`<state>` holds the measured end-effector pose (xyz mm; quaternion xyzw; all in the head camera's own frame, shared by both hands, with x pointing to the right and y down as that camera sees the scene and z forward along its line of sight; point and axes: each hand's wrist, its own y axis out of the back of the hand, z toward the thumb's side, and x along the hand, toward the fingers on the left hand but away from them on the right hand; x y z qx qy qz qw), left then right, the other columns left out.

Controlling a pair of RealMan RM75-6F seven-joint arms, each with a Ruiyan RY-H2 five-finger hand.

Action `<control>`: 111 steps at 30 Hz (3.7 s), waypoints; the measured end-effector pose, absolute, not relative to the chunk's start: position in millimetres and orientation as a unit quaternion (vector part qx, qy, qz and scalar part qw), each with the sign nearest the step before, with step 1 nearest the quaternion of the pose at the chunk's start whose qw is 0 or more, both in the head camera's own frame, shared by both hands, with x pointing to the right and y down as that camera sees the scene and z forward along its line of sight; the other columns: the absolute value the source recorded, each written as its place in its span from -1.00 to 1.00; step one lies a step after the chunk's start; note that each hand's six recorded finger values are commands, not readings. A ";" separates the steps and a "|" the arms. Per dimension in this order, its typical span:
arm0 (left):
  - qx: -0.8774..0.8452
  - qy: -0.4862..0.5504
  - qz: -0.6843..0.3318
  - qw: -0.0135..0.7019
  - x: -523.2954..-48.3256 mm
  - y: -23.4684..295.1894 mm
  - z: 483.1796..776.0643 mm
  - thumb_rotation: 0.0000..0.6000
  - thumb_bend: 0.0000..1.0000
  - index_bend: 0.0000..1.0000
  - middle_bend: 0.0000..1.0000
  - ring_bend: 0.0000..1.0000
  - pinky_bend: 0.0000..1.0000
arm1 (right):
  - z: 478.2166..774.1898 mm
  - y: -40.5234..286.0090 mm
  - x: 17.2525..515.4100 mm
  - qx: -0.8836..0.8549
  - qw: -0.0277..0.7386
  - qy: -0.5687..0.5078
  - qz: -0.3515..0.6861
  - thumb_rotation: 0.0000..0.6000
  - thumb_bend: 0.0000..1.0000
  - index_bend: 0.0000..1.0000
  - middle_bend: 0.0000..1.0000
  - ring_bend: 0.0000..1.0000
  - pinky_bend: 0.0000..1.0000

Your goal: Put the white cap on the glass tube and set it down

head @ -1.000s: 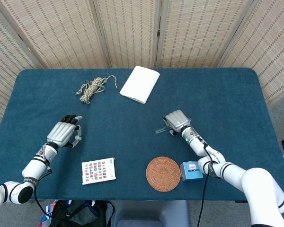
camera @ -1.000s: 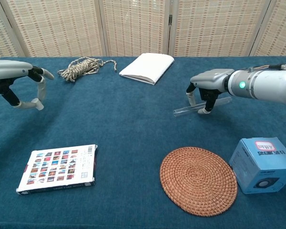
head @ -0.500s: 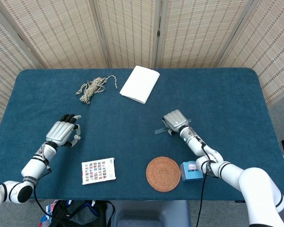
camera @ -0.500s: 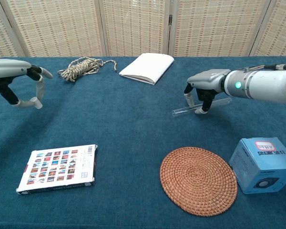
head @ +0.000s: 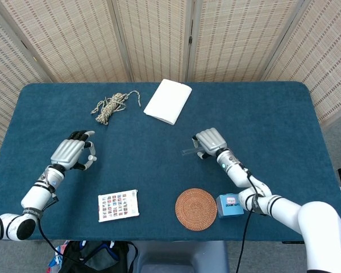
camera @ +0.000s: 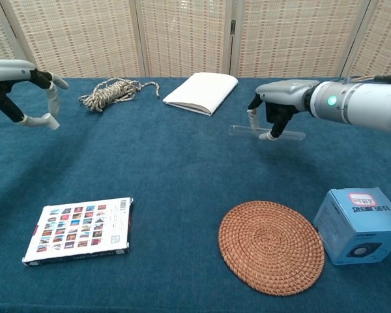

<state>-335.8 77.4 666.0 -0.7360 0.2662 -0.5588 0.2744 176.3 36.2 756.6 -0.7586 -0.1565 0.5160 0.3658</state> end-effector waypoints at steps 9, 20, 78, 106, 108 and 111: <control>-0.757 0.342 -0.505 0.233 -328.5 46.1 622.7 1.00 -0.21 0.08 -0.88 -0.99 -1.00 | 707.6 21.0 171.8 -0.787 0.341 -0.251 0.448 1.00 0.04 0.59 1.00 1.00 1.00; -0.784 0.379 -0.439 0.222 -295.5 28.4 579.4 1.00 -0.20 0.09 -0.87 -0.99 -1.00 | 669.1 23.0 145.8 -0.828 0.298 -0.325 0.347 1.00 0.03 0.61 1.00 1.00 1.00; -0.812 0.291 -0.361 0.356 -181.8 31.3 529.1 1.00 -0.16 0.10 -0.85 -0.99 -1.00 | 666.3 39.8 75.4 -0.900 0.131 -0.327 0.257 1.00 0.01 0.64 1.00 1.00 1.00; -0.813 0.273 -0.364 0.364 -172.9 35.2 534.7 1.00 -0.16 0.10 -0.85 -0.99 -1.00 | 665.9 39.6 74.5 -0.902 0.129 -0.325 0.255 1.00 -0.01 0.64 1.00 1.00 1.00; -0.813 0.272 -0.364 0.364 -172.3 35.7 535.4 1.00 -0.16 0.10 -0.85 -0.99 -1.00 | 665.8 39.4 73.9 -0.902 0.129 -0.325 0.254 1.00 -0.01 0.64 1.00 1.00 1.00; -0.814 0.272 -0.363 0.363 -171.1 36.2 536.2 1.00 -0.16 0.10 -0.85 -0.99 -1.00 | 665.9 39.7 73.1 -0.902 0.128 -0.326 0.253 1.00 -0.01 0.65 1.00 1.00 1.00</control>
